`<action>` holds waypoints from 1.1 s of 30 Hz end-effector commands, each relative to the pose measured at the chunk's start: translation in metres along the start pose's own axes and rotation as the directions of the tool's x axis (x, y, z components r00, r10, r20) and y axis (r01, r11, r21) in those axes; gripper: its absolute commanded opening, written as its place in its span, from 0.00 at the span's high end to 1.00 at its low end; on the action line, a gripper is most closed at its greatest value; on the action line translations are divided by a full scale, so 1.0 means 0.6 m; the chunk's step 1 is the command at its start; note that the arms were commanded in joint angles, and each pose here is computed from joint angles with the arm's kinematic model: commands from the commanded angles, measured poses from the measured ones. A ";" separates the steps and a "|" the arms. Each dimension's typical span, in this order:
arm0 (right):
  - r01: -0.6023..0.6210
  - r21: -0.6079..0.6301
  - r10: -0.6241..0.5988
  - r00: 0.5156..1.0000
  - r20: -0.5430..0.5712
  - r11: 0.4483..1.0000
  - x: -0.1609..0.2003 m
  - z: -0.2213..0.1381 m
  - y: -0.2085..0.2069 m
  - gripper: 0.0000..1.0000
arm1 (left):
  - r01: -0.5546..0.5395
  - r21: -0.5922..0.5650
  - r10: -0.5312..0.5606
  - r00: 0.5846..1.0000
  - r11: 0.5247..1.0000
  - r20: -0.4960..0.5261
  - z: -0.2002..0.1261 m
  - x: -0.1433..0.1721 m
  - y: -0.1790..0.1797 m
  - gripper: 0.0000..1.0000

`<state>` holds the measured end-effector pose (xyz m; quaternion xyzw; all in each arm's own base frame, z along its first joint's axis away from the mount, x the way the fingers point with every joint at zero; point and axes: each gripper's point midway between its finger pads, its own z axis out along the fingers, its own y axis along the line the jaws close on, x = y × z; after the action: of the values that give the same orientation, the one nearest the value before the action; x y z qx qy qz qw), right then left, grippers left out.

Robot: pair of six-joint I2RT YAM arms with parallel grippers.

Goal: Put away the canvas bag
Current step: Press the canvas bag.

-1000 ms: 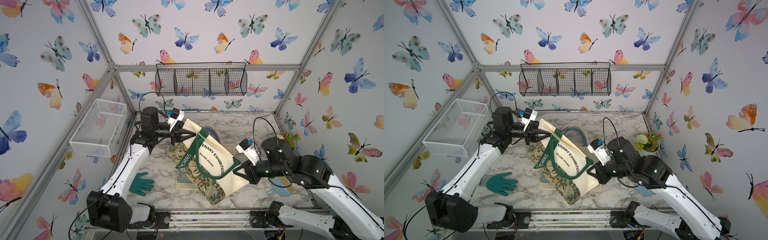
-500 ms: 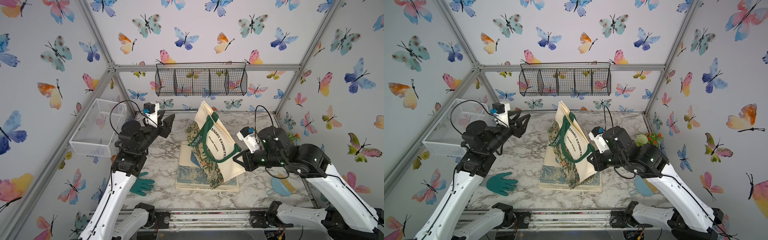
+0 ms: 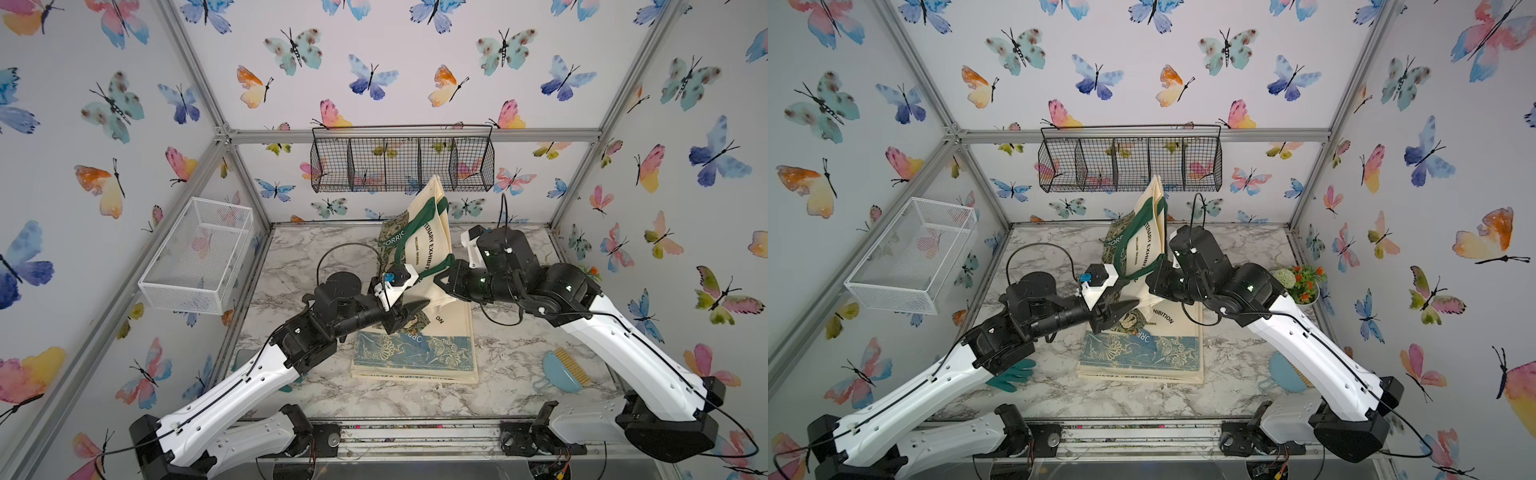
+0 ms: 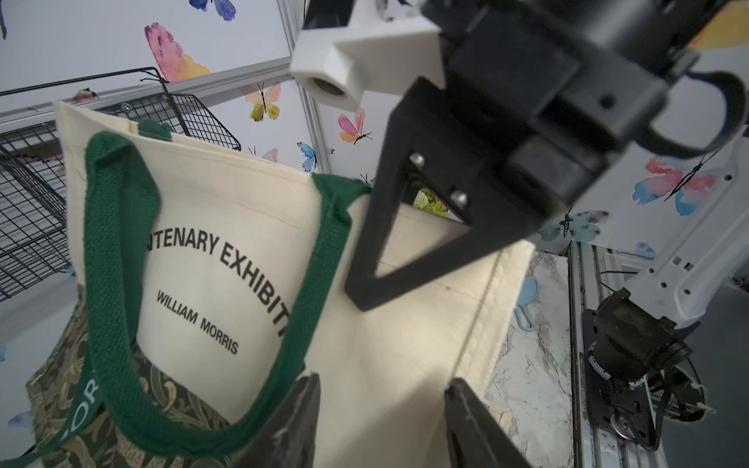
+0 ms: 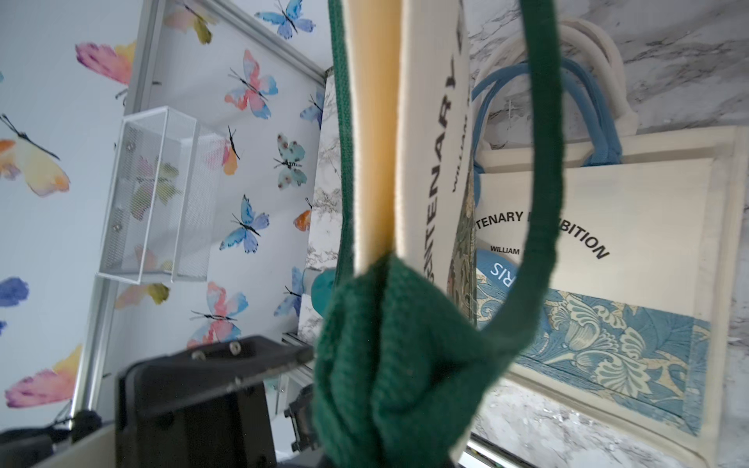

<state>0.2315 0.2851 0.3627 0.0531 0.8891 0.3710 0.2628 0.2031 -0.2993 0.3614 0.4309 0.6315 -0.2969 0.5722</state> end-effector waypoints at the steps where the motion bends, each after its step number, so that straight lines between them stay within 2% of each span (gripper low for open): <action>1: -0.215 -0.107 0.225 0.970 0.093 0.971 -0.039 -0.026 0.035 0.98 | -0.070 -0.109 0.071 0.997 0.992 0.005 -0.012 -0.011 0.015 0.44; 5: -0.331 -0.130 0.341 0.938 0.064 0.935 -0.029 -0.020 0.028 0.98 | -0.125 -0.169 0.121 0.992 0.978 -0.034 0.002 0.001 0.015 0.37; 11: -0.359 -0.152 0.371 0.927 0.060 0.921 -0.028 -0.024 0.029 0.98 | -0.247 -0.301 0.230 0.969 0.921 -0.090 0.021 0.010 0.016 0.30; 14: -0.365 -0.158 0.377 0.924 0.060 0.918 -0.027 -0.026 0.027 0.98 | -0.246 -0.299 0.231 0.969 0.922 -0.084 0.029 0.010 0.011 0.29; 19: -0.372 -0.175 0.391 0.916 0.092 0.912 -0.033 -0.036 0.021 0.98 | -0.205 -0.232 0.205 0.978 0.951 -0.026 0.031 -0.003 -0.013 0.29; 22: -0.383 -0.216 0.409 0.908 0.089 0.898 -0.038 -0.049 0.032 0.98 | -0.206 -0.264 0.194 0.978 0.942 -0.073 0.038 0.015 -0.004 0.29; 25: -0.383 -0.249 0.419 0.902 0.106 0.889 -0.050 -0.072 0.044 0.98 | -0.211 -0.359 0.166 0.974 0.909 -0.151 0.044 0.040 0.021 0.31; 26: -0.382 -0.257 0.422 0.899 0.119 0.888 -0.056 -0.082 0.047 0.98 | -0.216 -0.397 0.156 0.971 0.892 -0.180 0.043 0.050 0.031 0.33; 28: -0.369 -0.267 0.417 0.896 0.150 0.890 -0.068 -0.103 0.051 0.98 | -0.228 -0.435 0.147 0.966 0.871 -0.212 0.040 0.060 0.038 0.49; 30: -0.356 -0.269 0.409 0.895 0.178 0.895 -0.078 -0.122 0.054 0.98 | -0.220 -0.463 0.127 0.967 0.859 -0.223 0.035 0.064 0.044 0.80; 32: -0.348 -0.268 0.403 0.895 0.189 0.898 -0.081 -0.132 0.055 0.98 | -0.207 -0.477 0.115 0.970 0.854 -0.215 0.031 0.061 0.047 0.94; 33: -0.347 -0.267 0.401 0.896 0.189 0.899 -0.081 -0.133 0.055 0.98 | -0.206 -0.478 0.115 0.970 0.854 -0.213 0.030 0.060 0.047 0.97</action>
<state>0.2347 0.2589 0.3941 0.2458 0.8221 0.4478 0.2515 0.2202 -0.3213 0.3445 0.3774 0.6570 -0.1073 0.6438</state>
